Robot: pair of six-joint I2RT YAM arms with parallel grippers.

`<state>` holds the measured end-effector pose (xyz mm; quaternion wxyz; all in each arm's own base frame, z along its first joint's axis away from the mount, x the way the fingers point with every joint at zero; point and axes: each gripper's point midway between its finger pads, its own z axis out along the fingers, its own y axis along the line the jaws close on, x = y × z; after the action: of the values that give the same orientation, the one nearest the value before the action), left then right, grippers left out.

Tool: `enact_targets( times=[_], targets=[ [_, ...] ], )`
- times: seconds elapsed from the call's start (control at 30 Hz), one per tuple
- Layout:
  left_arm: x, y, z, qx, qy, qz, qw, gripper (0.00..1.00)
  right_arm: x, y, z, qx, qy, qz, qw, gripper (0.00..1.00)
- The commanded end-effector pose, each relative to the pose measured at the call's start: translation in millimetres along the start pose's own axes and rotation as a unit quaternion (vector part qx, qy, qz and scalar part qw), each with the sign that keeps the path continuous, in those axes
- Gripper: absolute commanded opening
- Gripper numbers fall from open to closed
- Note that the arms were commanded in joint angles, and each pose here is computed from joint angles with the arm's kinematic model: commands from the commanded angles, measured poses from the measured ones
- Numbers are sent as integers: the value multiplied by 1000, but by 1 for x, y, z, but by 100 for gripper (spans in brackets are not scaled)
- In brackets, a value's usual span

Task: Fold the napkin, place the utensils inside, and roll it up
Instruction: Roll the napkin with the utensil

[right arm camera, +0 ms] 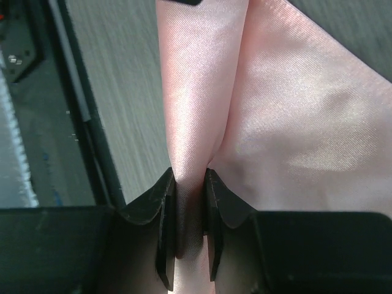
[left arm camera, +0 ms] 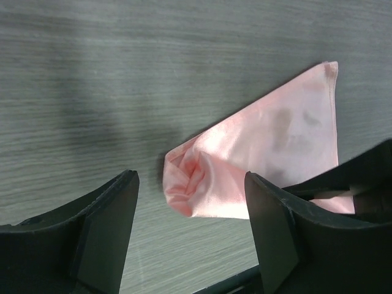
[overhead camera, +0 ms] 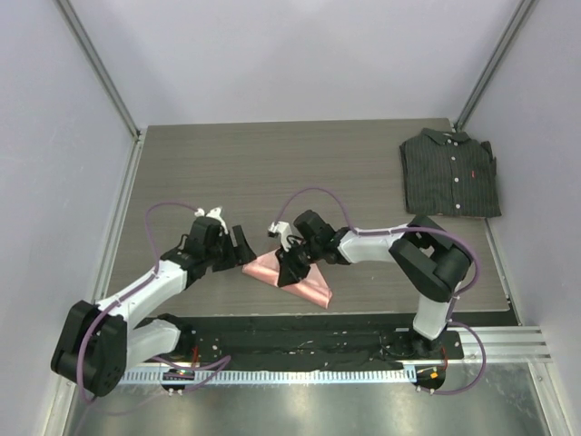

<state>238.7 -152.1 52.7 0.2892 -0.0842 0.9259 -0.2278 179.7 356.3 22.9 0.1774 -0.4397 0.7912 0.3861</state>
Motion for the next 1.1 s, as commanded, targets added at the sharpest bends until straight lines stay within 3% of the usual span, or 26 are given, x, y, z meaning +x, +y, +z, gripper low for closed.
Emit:
enact_targets(
  times=[0.0,0.43,0.67,0.73,0.77,0.8,0.87,0.93,1.07],
  targets=[
    [-7,-18,-3,58,-26,6,998,73,19,23,9,-106,22,60,992,22],
    [10,-23,3,92,-1,9,996,58,13,5,11,-166,-5,129,978,21],
    [16,-18,16,93,7,4,996,38,11,-2,10,-153,-11,129,980,23],
    [19,-15,20,87,11,2,996,28,8,-6,8,-135,-16,125,983,26],
    [19,-14,21,84,11,1,996,17,7,-5,4,-128,-11,124,984,28],
    [18,-12,22,78,10,0,997,12,1,-10,3,-111,-16,111,987,31],
    [19,-9,23,69,17,1,997,4,-3,-11,-6,-87,-11,102,991,43],
    [18,-10,24,66,20,2,998,0,-10,-18,-14,-46,-12,86,995,54],
    [21,-7,24,53,35,-3,998,0,-35,-23,-40,32,-41,44,998,63]
  ],
)
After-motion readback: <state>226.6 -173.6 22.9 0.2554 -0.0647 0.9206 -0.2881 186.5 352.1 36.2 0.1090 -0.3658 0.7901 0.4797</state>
